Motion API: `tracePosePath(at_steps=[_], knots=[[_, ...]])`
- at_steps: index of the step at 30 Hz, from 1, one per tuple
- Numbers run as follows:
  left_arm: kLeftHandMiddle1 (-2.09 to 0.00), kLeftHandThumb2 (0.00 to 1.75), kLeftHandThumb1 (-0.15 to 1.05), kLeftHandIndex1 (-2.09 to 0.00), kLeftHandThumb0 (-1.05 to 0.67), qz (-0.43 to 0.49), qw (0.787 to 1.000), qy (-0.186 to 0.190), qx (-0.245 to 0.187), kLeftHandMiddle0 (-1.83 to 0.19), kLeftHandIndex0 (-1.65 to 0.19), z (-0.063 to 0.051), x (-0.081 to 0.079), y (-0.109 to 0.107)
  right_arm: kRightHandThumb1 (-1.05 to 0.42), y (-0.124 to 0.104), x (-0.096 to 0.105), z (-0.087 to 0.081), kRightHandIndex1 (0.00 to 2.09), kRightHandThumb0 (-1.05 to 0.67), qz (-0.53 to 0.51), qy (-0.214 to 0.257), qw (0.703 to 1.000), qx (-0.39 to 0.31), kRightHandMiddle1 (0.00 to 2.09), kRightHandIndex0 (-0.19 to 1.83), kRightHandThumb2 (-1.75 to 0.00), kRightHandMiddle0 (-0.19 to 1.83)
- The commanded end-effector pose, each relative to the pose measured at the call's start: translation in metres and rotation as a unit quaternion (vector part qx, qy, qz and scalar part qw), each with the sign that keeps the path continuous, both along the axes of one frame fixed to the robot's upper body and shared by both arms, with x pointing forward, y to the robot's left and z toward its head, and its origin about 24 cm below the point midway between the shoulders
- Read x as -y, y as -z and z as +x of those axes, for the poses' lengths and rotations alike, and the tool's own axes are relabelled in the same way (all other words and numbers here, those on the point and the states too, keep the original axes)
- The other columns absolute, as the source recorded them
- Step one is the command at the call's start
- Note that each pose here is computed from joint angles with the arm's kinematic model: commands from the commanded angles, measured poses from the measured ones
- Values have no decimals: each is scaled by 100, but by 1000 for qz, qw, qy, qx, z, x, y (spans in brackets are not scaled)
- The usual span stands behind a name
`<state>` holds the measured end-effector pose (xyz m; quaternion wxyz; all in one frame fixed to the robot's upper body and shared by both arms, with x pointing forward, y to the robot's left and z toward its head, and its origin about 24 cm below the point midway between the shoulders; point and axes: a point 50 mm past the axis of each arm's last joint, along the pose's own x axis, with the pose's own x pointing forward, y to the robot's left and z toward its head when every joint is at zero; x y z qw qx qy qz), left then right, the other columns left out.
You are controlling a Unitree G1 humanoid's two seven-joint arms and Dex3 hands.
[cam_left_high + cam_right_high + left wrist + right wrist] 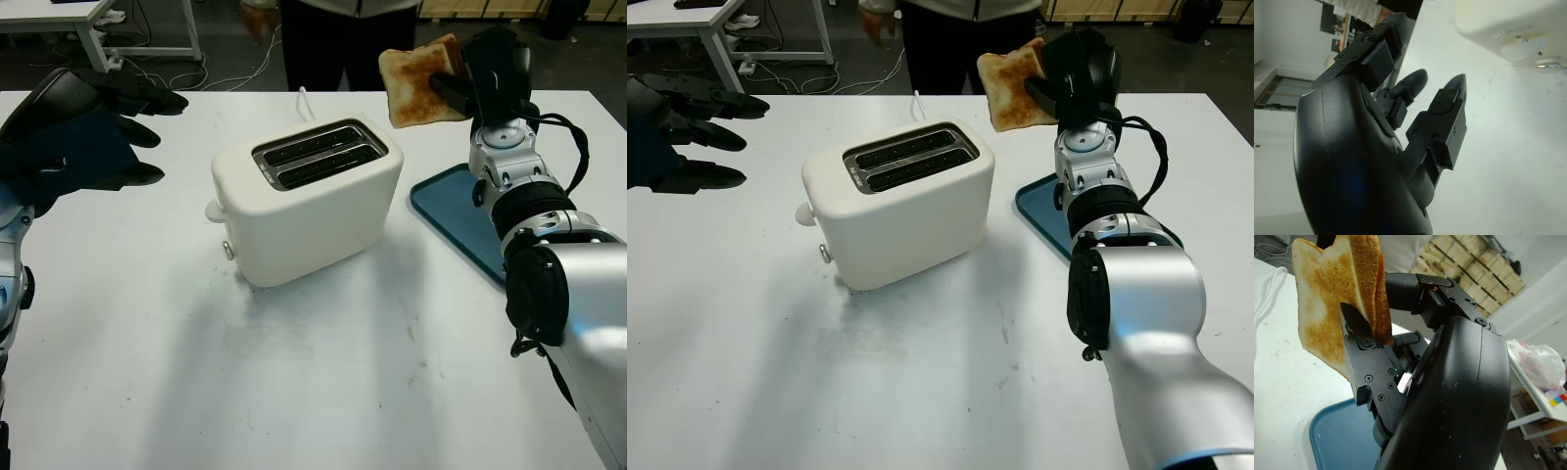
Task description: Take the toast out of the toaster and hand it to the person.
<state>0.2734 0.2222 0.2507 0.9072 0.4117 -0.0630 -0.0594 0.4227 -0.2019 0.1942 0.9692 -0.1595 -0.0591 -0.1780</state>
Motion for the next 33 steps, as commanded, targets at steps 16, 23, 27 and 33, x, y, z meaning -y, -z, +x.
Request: tracePosePath(at_steps=[16, 23, 27, 33], knots=[[-51, 0, 78, 0, 19, 2, 1000, -10, -1, -65, -74, -2, -2, 3, -89, 4, 2, -1, 175, 8, -5, -4, 1000, -4, 175, 74, 0, 59], [-51, 0, 78, -1, 20, 3, 1000, -8, 0, -66, -75, -1, -2, 4, -89, 3, 2, -1, 175, 7, 1, -2, 1000, -7, 175, 73, 0, 58], [-51, 0, 77, -1, 21, -1, 1000, -6, 2, -66, -76, -1, -3, 4, -90, 4, 2, -1, 175, 11, 0, -6, 1000, -1, 175, 71, 0, 57], [-50, 0, 78, 0, 20, 3, 1000, -7, 0, -65, -75, -1, -1, 2, -89, 4, 2, -1, 175, 10, 0, -6, 1000, 1, 175, 73, 0, 60]])
